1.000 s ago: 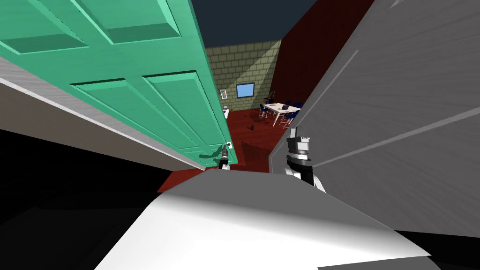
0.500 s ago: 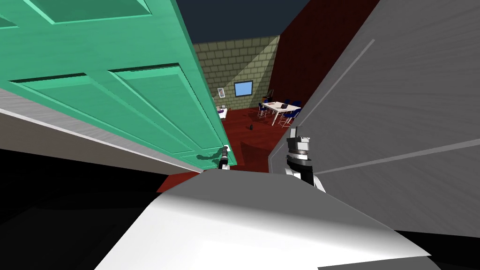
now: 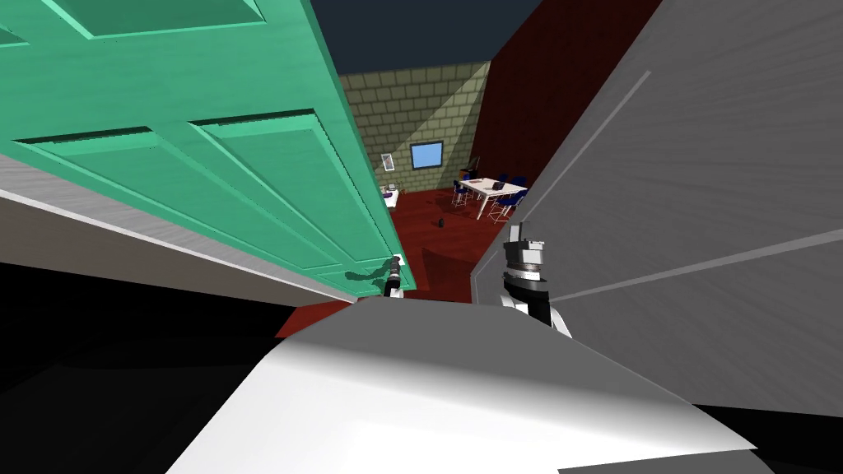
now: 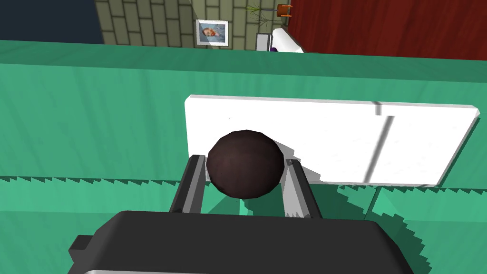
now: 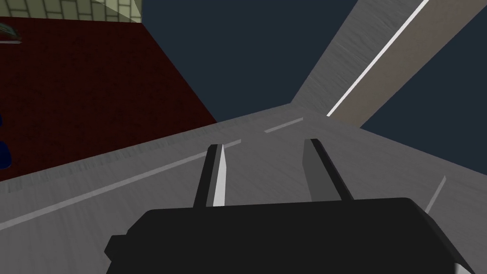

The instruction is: Pull the door open

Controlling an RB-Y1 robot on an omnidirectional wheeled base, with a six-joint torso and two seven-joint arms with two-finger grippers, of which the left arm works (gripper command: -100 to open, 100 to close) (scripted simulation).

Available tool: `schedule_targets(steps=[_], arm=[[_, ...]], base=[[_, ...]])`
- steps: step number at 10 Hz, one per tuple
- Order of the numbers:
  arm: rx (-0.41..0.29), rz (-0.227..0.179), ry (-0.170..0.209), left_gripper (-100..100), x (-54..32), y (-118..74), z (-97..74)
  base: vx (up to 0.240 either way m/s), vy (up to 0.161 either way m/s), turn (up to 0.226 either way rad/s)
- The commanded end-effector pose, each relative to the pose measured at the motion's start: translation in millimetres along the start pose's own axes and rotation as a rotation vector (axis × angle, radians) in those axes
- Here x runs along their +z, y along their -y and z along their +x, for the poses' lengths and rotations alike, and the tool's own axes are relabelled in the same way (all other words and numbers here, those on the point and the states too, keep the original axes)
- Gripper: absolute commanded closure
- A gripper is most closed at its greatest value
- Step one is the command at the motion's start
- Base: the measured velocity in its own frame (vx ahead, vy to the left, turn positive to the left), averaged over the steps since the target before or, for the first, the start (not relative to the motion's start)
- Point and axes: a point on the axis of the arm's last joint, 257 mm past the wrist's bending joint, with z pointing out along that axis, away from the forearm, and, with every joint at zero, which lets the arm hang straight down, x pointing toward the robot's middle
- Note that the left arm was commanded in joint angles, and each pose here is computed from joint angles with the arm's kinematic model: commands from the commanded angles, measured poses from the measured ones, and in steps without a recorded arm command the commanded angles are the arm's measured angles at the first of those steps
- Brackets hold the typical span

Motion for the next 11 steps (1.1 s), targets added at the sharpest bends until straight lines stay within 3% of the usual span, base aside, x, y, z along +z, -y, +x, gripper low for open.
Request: schedule_targets(steps=[1, 7, 11], arm=[[0.000, -0.001, 0.000, 100, -1.3, -0.9, -1.4], [-0.005, 0.022, -0.015, 100, 1.1, 6.7, -4.0], [-0.020, 0.036, -0.055, 100, 2.5, 11.1, -5.3]], base=[[-0.201, 0.040, -0.057], [-0.201, 0.028, -0.051], [-0.167, 0.027, -0.092]])
